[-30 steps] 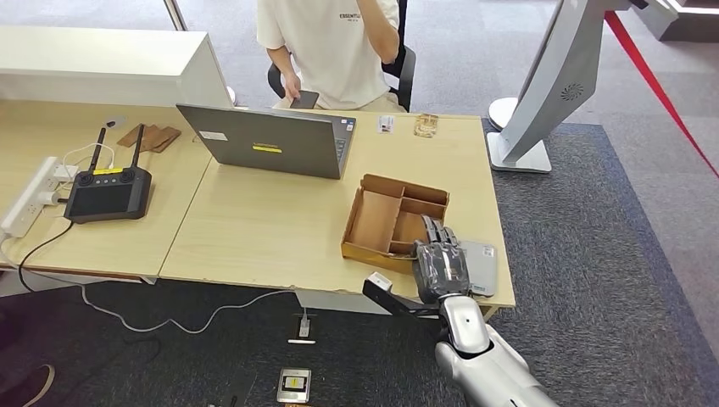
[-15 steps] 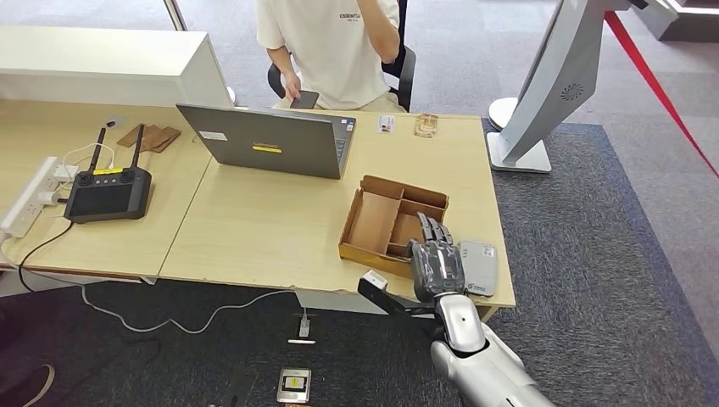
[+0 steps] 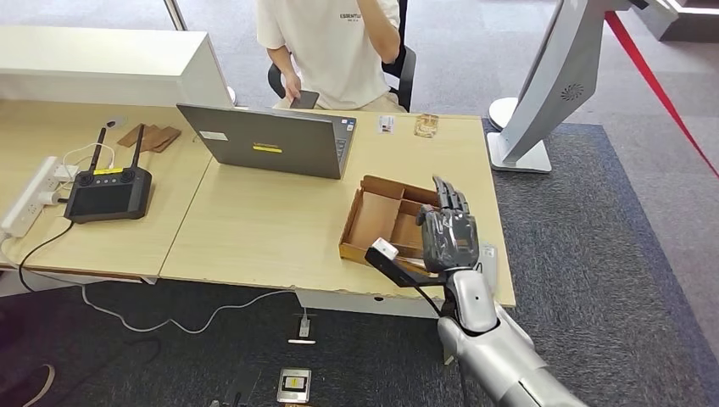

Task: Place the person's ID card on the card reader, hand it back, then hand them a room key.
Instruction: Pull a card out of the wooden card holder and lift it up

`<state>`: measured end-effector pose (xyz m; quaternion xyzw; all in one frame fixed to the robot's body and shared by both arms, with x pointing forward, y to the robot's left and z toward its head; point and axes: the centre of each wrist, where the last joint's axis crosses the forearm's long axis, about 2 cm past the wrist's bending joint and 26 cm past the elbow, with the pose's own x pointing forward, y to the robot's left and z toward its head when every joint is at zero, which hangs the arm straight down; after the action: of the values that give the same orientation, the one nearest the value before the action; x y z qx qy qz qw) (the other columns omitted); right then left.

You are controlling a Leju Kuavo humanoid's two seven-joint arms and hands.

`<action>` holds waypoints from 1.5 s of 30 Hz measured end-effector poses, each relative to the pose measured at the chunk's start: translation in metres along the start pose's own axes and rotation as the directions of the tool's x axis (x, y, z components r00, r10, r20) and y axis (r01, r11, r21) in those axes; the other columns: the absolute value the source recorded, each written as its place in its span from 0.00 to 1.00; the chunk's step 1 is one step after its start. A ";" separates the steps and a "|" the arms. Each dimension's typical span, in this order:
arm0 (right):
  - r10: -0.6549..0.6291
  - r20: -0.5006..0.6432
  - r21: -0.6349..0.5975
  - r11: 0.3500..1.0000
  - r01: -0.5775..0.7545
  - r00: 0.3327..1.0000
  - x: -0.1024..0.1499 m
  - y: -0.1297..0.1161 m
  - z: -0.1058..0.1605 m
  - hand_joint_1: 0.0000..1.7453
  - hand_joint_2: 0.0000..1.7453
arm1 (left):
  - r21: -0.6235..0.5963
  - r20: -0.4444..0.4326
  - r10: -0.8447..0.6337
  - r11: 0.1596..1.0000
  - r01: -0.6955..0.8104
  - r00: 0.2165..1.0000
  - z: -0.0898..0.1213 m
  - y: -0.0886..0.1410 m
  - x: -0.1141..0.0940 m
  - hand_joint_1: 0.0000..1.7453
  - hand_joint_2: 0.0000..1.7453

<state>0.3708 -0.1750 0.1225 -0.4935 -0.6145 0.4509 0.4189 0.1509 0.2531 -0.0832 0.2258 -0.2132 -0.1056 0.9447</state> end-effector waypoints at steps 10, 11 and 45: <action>-0.014 -0.015 -0.080 0.997 0.013 1.000 -0.009 -0.025 -0.015 0.75 1.00 | -0.002 0.003 -0.006 1.000 0.006 1.000 0.000 -0.001 0.002 0.00 1.00; -0.015 -0.014 -0.084 0.996 0.013 1.000 -0.010 -0.026 -0.016 0.50 1.00 | -0.002 0.004 -0.006 1.000 0.006 1.000 0.000 -0.001 0.002 0.00 1.00; -0.199 0.115 0.111 0.976 0.186 0.973 0.009 0.000 0.012 0.00 1.00 | -0.005 0.002 0.021 1.000 -0.021 1.000 0.001 -0.001 0.002 0.00 1.00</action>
<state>0.3577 -0.1680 0.1205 -0.3810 -0.6613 0.4681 0.4454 0.1525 0.2510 -0.0825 0.2212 -0.2162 -0.0966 0.9460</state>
